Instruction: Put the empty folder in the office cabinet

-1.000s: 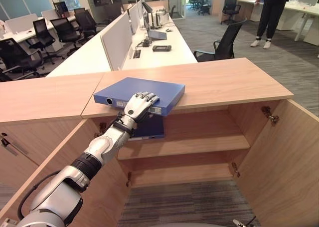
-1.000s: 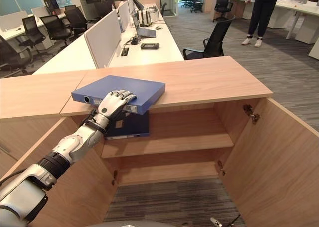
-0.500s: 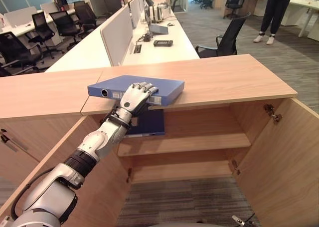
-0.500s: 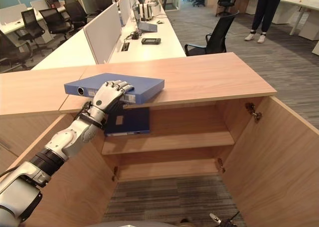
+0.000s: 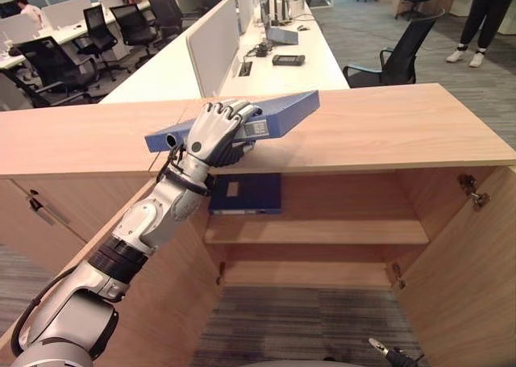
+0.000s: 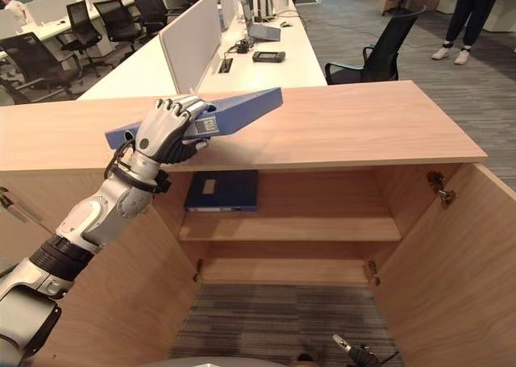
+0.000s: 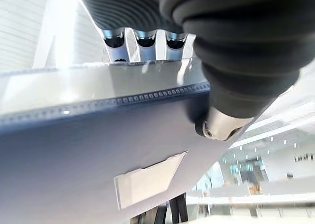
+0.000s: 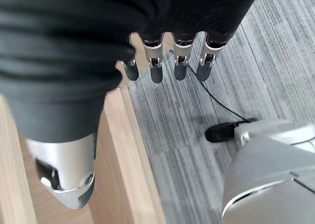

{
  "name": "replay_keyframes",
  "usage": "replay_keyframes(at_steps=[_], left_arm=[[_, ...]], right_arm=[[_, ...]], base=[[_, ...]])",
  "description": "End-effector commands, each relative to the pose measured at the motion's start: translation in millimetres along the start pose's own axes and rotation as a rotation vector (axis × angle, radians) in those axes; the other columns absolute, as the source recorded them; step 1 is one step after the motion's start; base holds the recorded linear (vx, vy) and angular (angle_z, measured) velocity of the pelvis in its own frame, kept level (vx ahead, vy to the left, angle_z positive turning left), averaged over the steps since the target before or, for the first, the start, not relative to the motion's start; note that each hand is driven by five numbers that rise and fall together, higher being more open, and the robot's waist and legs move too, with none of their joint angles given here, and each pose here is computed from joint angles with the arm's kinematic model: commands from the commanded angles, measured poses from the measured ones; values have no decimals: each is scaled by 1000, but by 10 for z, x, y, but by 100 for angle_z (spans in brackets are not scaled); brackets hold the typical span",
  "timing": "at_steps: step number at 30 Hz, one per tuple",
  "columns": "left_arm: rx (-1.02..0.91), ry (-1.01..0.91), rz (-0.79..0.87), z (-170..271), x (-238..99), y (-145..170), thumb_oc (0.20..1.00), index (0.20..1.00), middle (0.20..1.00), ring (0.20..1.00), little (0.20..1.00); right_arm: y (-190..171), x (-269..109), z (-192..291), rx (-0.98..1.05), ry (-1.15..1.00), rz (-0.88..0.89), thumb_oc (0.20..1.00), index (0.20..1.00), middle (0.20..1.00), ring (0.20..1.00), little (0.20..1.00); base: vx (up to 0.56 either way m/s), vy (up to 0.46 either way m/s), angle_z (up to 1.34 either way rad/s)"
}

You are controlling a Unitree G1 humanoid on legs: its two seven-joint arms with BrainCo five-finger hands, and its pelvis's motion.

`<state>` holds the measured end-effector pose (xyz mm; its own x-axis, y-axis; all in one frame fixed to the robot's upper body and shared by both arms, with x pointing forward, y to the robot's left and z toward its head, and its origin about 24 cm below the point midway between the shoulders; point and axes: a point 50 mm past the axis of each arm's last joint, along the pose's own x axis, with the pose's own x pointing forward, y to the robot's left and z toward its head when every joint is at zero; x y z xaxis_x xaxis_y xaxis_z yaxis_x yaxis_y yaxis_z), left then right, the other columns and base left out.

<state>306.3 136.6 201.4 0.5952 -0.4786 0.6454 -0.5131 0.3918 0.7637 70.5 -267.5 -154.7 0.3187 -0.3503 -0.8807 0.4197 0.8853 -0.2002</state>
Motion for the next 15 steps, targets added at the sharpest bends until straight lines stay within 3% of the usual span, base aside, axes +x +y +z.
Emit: replay_keyframes(at_steps=[1, 11, 15], left_arm=[[109, -89, 283, -66, 460, 674, 200, 200, 200, 200, 200], [12, -101, 420, 0, 402, 935, 200, 200, 200, 200, 200], [-137, -84, 491, 36, 313, 1029, 200, 200, 200, 200, 200]], right_arm=[[139, 31, 154, 32, -41, 13, 1000, 1000, 1000, 1000, 1000], [203, 32, 186, 36, -54, 31, 1000, 1000, 1000, 1000, 1000], [241, 34, 230, 28, -69, 44, 1000, 1000, 1000, 1000, 1000]], base=[[6, 2, 4], [-6, 0, 1], [-13, -2, 1]])
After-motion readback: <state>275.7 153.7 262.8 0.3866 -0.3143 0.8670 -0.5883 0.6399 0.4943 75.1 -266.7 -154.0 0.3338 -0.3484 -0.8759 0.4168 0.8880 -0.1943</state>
